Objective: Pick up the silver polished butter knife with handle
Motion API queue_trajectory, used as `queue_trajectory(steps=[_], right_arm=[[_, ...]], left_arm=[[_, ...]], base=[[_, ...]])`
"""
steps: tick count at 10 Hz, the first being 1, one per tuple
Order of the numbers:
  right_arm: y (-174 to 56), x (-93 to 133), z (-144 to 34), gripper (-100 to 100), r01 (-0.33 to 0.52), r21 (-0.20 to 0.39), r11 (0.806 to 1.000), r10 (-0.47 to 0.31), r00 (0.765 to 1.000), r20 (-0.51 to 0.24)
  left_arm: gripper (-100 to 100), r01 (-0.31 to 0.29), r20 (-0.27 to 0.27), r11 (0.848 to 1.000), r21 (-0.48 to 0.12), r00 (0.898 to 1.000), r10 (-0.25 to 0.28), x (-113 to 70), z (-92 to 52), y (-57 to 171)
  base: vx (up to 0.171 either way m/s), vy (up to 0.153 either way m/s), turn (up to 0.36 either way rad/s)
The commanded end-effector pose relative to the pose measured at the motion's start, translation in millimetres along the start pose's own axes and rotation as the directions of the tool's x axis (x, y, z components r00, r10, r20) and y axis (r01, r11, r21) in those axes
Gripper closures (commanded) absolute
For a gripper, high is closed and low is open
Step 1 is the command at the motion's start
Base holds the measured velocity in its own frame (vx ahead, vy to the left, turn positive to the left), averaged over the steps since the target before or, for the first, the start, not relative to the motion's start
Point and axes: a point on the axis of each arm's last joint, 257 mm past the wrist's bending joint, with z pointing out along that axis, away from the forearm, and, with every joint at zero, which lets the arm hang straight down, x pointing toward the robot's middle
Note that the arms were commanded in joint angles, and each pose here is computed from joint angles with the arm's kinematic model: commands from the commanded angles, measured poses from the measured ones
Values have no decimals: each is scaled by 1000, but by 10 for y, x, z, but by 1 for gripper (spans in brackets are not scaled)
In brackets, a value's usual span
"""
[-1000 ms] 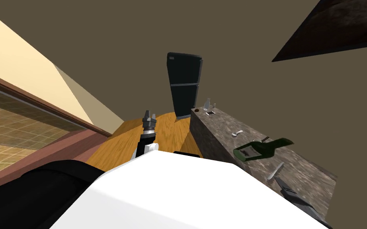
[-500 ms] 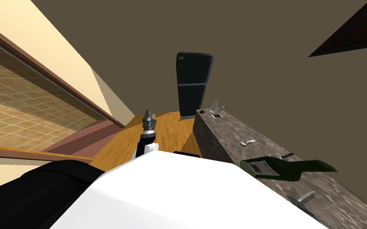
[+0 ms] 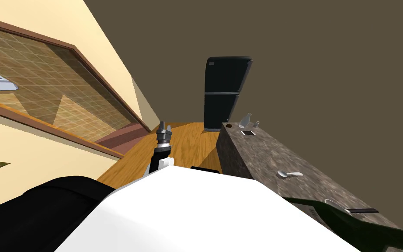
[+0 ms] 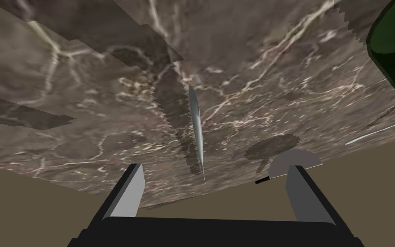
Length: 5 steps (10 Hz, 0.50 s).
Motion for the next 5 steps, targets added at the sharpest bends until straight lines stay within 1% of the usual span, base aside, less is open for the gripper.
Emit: queue_trajectory(steps=[1,2,3,4,5], right_arm=[[-101,40,-16,-100,-7,38,999,7,1000,-7],[-275,59,-54,-100,-13,88,996,15,1000,-18],[-435,77,-97,-100,-18,134,991,22,999,-26],[-435,77,-97,-100,-18,134,991,22,999,-26],[-707,110,-186,-100,-24,214,977,34,999,-41]], left_arm=[[0,0,0,1000,0,1000,0,0,0,0],[0,0,0,1000,0,1000,0,-1,-1,0],[0,0,0,1000,0,1000,0,0,0,0],[0,0,0,1000,0,1000,0,0,0,0],[0,0,0,1000,0,1000,0,-1,-1,0]], base=[[6,-75,133],[-7,-59,231],[-7,-77,341],[-7,-66,122],[-10,-70,328]])
